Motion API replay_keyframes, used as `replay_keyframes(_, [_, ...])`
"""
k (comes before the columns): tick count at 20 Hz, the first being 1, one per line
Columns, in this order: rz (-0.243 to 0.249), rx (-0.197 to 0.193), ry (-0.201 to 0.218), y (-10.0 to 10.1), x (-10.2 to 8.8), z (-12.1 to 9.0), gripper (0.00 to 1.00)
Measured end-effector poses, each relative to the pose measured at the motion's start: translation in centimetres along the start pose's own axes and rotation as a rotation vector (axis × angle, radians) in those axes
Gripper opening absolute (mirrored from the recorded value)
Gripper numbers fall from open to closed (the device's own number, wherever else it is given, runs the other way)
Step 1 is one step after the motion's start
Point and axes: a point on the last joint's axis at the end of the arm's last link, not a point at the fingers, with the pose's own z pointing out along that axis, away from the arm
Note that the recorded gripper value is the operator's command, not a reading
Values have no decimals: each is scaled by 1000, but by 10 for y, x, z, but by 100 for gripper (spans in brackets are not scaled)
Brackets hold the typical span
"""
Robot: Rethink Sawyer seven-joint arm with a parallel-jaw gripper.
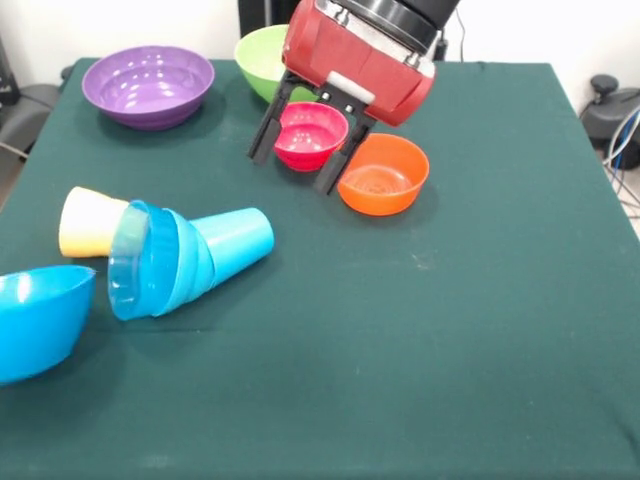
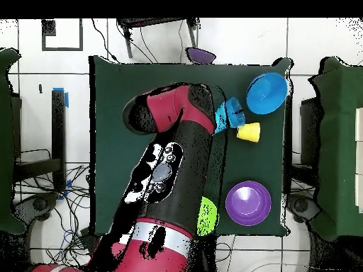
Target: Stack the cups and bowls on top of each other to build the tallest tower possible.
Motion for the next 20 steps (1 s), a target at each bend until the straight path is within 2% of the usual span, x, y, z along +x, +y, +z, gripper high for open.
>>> replay_keyframes(3, [4,-8,-17,0,-3,1,100])
replay_keyframes(20, [7,-17,-43,0,-6,0,100])
